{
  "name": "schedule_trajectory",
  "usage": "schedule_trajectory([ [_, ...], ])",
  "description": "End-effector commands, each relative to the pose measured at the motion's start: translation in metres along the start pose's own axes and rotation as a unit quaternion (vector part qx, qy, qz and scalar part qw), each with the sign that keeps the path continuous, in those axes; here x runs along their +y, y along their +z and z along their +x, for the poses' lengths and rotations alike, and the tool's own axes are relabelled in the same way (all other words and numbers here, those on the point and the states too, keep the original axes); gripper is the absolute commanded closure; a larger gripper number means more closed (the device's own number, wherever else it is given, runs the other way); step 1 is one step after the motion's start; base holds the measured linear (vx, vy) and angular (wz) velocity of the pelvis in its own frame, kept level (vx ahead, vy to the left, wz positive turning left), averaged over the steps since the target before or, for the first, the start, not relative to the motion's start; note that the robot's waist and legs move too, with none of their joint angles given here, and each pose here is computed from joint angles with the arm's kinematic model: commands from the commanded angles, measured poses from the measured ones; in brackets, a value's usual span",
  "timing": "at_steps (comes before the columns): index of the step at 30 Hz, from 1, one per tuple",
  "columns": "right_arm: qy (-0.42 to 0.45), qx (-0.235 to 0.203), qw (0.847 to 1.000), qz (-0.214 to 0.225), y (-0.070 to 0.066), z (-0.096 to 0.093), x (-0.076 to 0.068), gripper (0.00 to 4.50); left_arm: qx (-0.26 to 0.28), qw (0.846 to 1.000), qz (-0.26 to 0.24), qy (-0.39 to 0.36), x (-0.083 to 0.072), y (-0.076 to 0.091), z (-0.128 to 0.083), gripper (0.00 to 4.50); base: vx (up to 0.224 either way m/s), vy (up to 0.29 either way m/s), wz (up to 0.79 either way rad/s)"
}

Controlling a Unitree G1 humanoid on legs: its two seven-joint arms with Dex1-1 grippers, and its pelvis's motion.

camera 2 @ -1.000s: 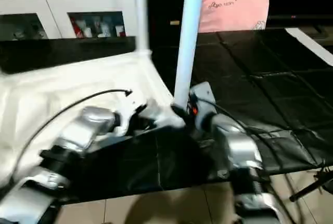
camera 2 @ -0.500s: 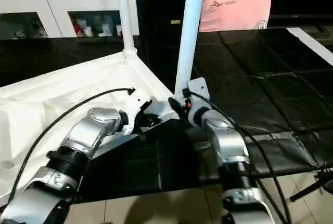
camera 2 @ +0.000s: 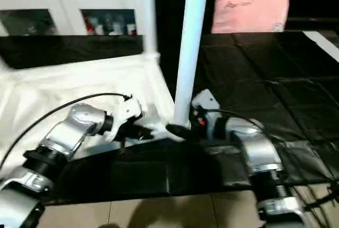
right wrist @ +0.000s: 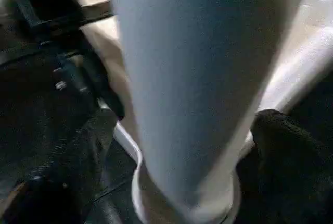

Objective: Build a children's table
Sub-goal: Rotate leg to tighten

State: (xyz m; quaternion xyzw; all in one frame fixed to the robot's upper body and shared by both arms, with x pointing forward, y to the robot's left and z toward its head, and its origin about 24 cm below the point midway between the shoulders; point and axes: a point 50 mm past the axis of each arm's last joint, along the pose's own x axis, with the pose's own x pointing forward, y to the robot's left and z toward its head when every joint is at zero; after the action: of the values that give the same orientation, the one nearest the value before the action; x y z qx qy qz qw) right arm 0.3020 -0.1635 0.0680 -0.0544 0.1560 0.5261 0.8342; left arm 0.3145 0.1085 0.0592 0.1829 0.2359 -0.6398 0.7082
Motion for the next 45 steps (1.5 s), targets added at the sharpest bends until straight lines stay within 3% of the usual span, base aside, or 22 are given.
schedule_trajectory([
  [1, 0.081, 0.016, 0.996, -0.027, 0.006, -0.010, 0.004, 0.02, -0.003, 0.995, 0.060, -0.076, -0.004, 0.019, -0.001, 4.50, 0.000, 0.000, 0.00],
  [3, 0.123, 0.029, 0.991, -0.044, 0.007, -0.014, 0.008, 0.02, 0.009, 0.993, 0.074, -0.094, -0.005, 0.017, -0.004, 4.50, 0.000, 0.000, 0.00],
  [12, 0.217, 0.029, 0.975, -0.031, 0.009, -0.015, 0.015, 0.02, 0.037, 0.979, 0.115, -0.162, -0.013, 0.014, -0.006, 4.50, 0.000, 0.000, 0.00],
  [19, 0.256, 0.041, 0.965, -0.027, 0.005, -0.014, 0.021, 0.75, 0.041, 0.975, 0.127, -0.180, -0.014, 0.016, -0.006, 4.50, 0.000, 0.000, 0.00],
  [35, 0.293, 0.052, 0.955, -0.005, -0.001, -0.014, 0.029, 1.89, 0.038, 0.979, 0.112, -0.167, -0.010, 0.013, -0.007, 4.50, 0.000, 0.000, 0.00],
  [41, 0.271, 0.033, 0.962, 0.015, -0.002, -0.010, 0.033, 2.29, 0.008, 0.990, 0.067, -0.122, -0.003, 0.014, -0.009, 4.50, 0.000, 0.000, 0.00],
  [45, 0.125, 0.011, 0.992, 0.028, -0.005, 0.009, 0.020, 2.37, -0.012, 0.999, 0.021, -0.035, 0.009, 0.013, -0.013, 4.50, 0.000, 0.000, 0.00],
])
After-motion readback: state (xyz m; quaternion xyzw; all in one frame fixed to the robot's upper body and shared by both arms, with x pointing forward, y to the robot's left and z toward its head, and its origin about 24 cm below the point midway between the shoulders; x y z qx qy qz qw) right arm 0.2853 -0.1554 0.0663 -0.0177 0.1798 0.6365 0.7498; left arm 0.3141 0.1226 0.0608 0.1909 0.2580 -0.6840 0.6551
